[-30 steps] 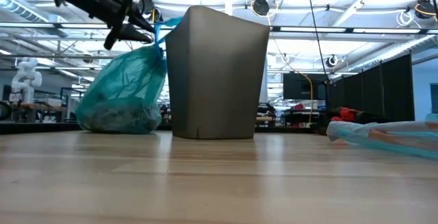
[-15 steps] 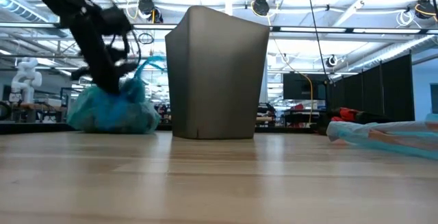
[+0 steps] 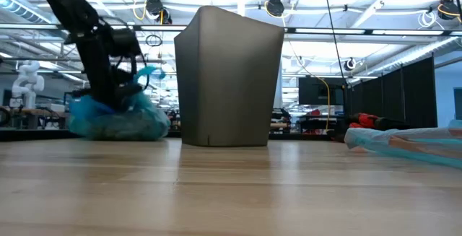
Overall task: Place trash/remove bag and relplace
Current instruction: Remove the blue trash bag from the trash bin
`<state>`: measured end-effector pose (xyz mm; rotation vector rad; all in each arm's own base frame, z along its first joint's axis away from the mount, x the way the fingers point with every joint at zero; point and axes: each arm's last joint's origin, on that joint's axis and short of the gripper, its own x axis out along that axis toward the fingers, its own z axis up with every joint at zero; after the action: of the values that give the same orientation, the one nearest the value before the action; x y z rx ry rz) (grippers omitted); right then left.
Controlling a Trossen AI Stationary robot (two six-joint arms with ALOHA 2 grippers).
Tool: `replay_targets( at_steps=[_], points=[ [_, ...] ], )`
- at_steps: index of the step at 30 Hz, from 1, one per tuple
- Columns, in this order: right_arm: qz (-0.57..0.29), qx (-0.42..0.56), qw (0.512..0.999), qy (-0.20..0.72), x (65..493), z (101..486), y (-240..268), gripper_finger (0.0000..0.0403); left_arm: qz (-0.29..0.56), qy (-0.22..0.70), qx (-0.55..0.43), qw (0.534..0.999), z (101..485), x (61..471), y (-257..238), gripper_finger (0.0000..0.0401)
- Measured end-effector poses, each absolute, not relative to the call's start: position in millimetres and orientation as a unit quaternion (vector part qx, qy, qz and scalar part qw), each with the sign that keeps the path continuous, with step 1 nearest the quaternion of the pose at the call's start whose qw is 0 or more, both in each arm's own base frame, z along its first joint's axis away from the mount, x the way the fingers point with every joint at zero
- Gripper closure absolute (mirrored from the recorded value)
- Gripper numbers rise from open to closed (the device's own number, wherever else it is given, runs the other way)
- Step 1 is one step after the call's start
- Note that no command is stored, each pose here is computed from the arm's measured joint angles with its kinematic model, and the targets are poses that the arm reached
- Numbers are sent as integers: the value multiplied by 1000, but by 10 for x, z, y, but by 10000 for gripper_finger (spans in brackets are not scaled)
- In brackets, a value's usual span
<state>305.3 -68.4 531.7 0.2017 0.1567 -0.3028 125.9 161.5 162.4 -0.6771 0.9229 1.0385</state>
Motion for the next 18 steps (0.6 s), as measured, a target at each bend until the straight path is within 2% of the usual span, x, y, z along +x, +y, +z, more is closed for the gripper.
replay_targets(
  at_steps=[9,18],
  points=[
    [-151,100,980,79,3052,5314,-684,387,429,344,-237,801,2426,1219,1531,400],
    [-151,100,980,79,3052,5314,-686,336,425,296,-200,832,3038,1082,1354,390]
  ],
)
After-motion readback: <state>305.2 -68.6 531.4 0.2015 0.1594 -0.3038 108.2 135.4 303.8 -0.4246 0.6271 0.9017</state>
